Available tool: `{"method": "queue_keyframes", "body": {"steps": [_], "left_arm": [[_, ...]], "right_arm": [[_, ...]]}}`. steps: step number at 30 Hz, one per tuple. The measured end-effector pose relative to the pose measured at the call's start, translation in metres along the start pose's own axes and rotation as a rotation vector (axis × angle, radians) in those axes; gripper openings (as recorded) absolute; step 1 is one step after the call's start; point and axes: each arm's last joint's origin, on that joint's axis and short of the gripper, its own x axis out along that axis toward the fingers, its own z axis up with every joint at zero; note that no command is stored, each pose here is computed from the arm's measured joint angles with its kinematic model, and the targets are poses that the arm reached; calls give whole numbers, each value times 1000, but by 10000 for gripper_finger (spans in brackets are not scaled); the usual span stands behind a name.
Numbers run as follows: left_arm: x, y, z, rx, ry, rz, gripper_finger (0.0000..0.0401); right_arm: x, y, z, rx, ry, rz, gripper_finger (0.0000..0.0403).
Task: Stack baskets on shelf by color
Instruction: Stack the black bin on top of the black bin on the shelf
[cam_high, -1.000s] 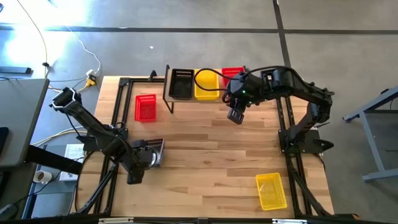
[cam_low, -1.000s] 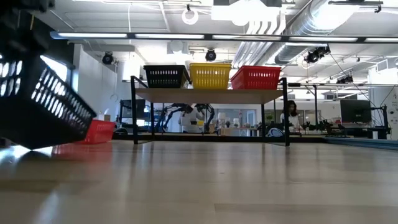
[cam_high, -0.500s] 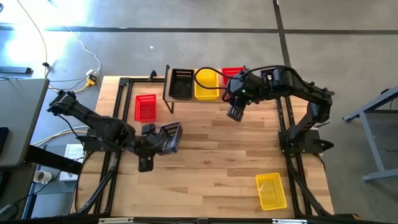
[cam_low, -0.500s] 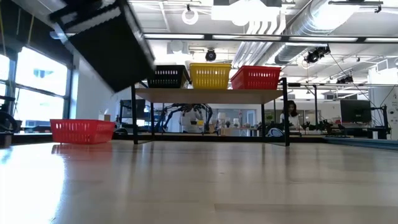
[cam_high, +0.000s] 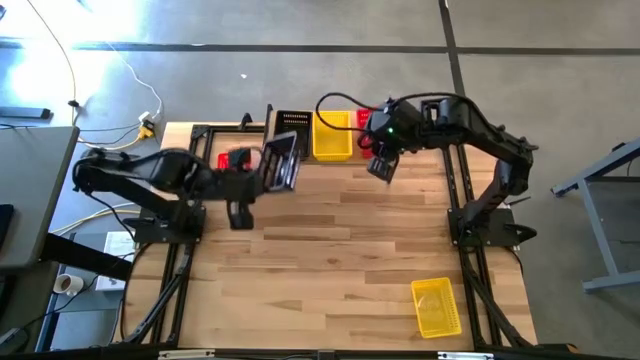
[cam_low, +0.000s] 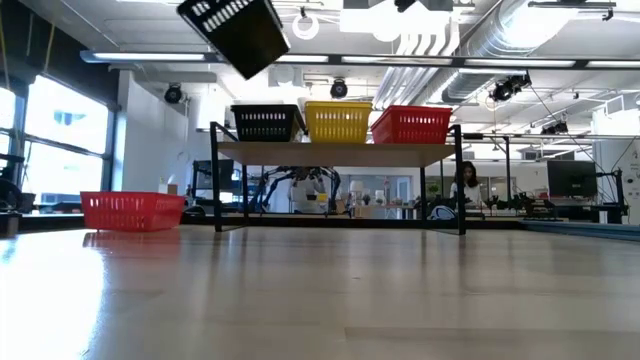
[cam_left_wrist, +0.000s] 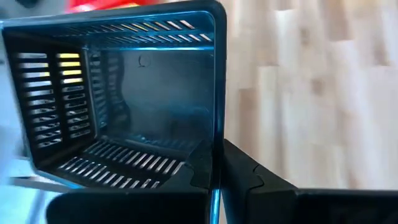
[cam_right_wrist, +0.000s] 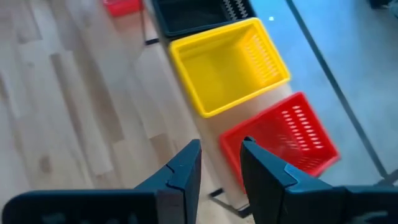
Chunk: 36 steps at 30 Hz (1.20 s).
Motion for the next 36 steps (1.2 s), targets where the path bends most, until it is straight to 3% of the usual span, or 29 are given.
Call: {"method": "queue_keyframes", "body": {"steps": [6,16,25,28,36], "left_arm": [[0,36,4,39,19,160,1],[21,84,9,110,34,298,1],[39,113,12,183,56,210,1],[37,127,24,151,29,204,1],[51,139,29,103,164,89,1]], "right_arm": [[5,-16,1,13,14,-36,99],[11,-37,1,106,30,-79,99],[13,-45,0,233,34,-82,99],[13,-45,0,255,33,-83,99],[13,-45,0,296,31,-85,99]]}}
